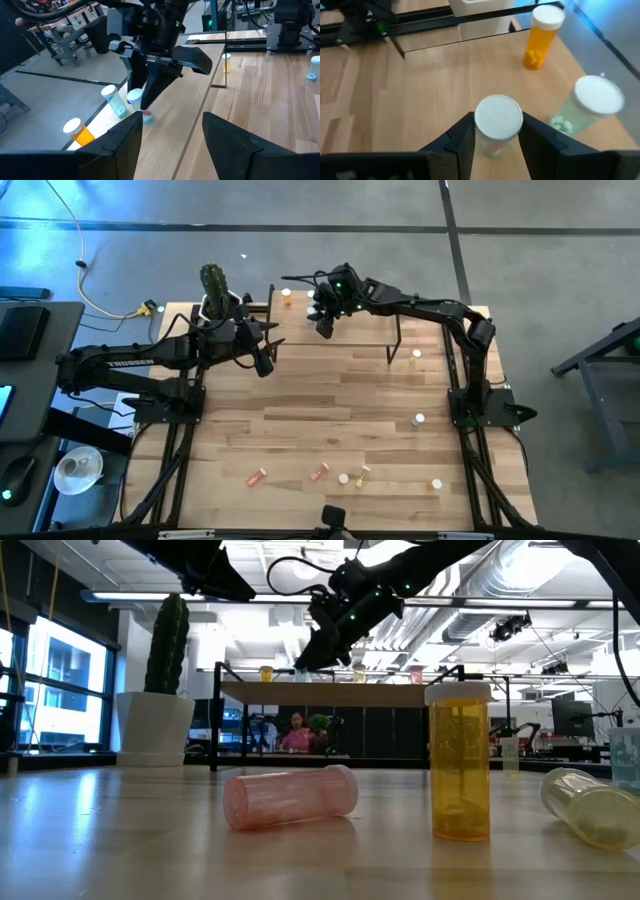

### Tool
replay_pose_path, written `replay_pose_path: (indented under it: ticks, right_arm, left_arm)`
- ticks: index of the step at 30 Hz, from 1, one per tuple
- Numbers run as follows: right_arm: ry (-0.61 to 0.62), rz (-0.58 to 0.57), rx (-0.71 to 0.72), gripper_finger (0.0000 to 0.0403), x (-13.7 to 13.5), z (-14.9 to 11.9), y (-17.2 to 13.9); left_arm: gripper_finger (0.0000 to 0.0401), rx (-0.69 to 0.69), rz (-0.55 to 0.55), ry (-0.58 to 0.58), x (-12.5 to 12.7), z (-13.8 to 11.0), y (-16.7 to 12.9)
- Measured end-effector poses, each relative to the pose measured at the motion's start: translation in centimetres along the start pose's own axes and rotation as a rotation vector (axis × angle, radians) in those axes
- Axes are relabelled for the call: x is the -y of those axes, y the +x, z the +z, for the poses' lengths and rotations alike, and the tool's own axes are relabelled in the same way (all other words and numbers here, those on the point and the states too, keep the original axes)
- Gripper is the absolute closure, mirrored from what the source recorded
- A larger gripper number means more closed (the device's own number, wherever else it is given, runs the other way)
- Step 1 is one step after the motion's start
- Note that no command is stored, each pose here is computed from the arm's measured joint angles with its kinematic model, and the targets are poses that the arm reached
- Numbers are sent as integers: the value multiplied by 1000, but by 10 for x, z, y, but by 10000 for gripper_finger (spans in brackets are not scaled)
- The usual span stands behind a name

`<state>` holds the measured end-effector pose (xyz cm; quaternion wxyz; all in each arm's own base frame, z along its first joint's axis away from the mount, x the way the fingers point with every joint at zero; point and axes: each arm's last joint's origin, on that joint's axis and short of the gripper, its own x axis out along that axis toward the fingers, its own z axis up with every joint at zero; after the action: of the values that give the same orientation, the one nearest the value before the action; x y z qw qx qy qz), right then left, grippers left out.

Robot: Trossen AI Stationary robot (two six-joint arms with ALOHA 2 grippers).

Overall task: Pick and place medicine bottles onto shelf by color
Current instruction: Put the bottom blue pill bottle on the shelf

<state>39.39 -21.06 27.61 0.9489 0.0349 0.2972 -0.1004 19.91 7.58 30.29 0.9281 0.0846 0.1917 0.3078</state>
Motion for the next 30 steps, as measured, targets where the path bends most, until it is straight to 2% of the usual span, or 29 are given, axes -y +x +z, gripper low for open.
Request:
replay_pose_path:
  ticks: [3, 30]
  right_arm:
    - [-4, -34, -1, 267, -1, 1, 1]
    - [30, 4, -22, 267, -4, -1, 0]
  left_arm:
    - [204, 0, 0, 0, 0, 0, 0]
    - [204, 0, 0, 0, 0, 0, 0]
